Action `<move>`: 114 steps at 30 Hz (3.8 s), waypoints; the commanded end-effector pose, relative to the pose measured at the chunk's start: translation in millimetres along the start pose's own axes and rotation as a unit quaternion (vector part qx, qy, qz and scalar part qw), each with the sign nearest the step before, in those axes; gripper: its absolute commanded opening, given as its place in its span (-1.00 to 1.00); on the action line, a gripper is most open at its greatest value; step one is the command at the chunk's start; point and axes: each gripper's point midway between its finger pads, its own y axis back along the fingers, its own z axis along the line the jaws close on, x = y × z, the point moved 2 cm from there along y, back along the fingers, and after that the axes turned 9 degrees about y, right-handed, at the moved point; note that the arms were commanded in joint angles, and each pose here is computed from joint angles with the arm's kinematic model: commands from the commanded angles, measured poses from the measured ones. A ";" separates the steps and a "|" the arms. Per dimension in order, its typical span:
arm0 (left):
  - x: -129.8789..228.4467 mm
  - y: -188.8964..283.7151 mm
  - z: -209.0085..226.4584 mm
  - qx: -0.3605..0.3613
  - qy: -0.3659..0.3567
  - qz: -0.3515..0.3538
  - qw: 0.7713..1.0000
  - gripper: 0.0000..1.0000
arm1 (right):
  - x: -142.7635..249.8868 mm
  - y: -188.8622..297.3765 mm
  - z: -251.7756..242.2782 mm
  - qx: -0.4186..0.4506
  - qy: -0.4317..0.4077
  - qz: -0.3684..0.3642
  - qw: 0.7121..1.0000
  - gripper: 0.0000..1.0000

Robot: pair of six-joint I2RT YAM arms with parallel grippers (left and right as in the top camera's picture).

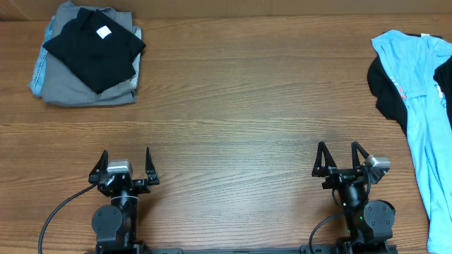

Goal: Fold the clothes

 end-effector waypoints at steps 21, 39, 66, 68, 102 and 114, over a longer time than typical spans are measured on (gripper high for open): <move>-0.6 0.5 -1.1 0.005 -0.009 -0.003 1.000 1.00 | 1.4 -0.1 -0.8 0.002 0.002 -0.003 1.000 1.00; -0.6 0.5 -1.1 0.005 -0.009 -0.003 1.000 1.00 | 1.4 -0.1 -0.8 0.002 0.002 -0.003 1.000 1.00; -0.6 0.5 -1.1 0.005 -0.009 -0.003 1.000 1.00 | 1.4 -0.1 -0.8 0.002 0.002 -0.003 1.000 1.00; -0.6 0.5 -1.1 0.005 -0.009 -0.003 1.000 1.00 | 1.4 -0.1 -0.8 0.002 0.002 -0.003 1.000 1.00; -0.6 0.5 -1.1 0.005 -0.009 -0.003 1.000 1.00 | -96.5 34.0 73.1 -0.217 -0.215 -0.058 0.951 1.00; -0.6 0.5 -1.1 0.005 -0.009 -0.003 1.000 1.00 | -184.4 -27.8 21.2 0.055 -0.049 0.013 0.997 1.00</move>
